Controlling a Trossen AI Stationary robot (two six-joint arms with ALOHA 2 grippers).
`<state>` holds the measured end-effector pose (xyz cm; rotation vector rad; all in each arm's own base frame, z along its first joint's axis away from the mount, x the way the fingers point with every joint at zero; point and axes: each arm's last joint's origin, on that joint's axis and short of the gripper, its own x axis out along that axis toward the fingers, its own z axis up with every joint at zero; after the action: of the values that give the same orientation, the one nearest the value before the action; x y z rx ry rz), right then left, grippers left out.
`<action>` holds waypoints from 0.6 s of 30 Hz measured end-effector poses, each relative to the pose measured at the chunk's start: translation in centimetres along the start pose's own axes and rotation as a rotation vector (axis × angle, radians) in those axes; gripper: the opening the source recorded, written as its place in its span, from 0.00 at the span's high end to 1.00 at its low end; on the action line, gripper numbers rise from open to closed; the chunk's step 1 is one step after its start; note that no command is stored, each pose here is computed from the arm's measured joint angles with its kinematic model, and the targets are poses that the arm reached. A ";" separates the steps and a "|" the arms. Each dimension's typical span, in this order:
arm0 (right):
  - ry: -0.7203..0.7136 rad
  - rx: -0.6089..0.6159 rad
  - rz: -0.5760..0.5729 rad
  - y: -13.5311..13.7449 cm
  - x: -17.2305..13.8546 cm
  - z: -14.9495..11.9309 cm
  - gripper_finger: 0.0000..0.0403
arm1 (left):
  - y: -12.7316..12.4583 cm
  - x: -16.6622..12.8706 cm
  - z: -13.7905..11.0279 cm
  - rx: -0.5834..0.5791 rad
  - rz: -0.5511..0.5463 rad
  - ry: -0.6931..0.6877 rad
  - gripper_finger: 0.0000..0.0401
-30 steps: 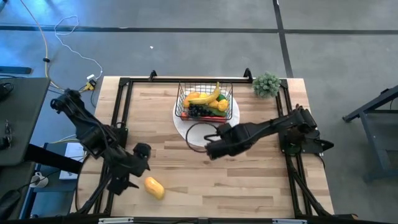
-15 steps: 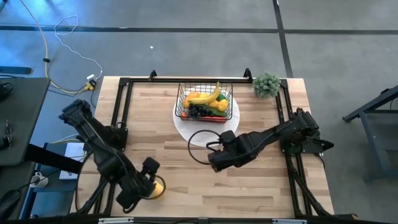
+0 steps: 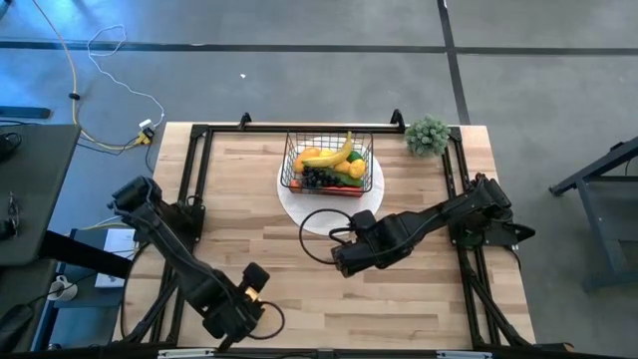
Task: Build produce basket
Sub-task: Put the yellow mango into the wire basket
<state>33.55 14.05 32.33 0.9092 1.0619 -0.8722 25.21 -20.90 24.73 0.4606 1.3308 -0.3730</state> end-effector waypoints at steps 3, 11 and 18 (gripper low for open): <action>0.000 0.000 0.000 0.0 0.0 0.0 0.41 | -0.2 1.7 -0.2 0.012 0.000 0.009 0.16; 0.000 0.000 0.002 0.0 0.0 0.0 0.41 | -0.1 5.2 -2.1 0.004 -0.033 0.065 0.16; 0.000 0.000 0.002 0.0 0.0 0.0 0.41 | -0.2 7.0 -3.1 0.000 -0.054 0.068 0.16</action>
<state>33.57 14.06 32.33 0.9100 1.0605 -0.8703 23.88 -19.47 17.31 0.4410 1.4112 -0.4057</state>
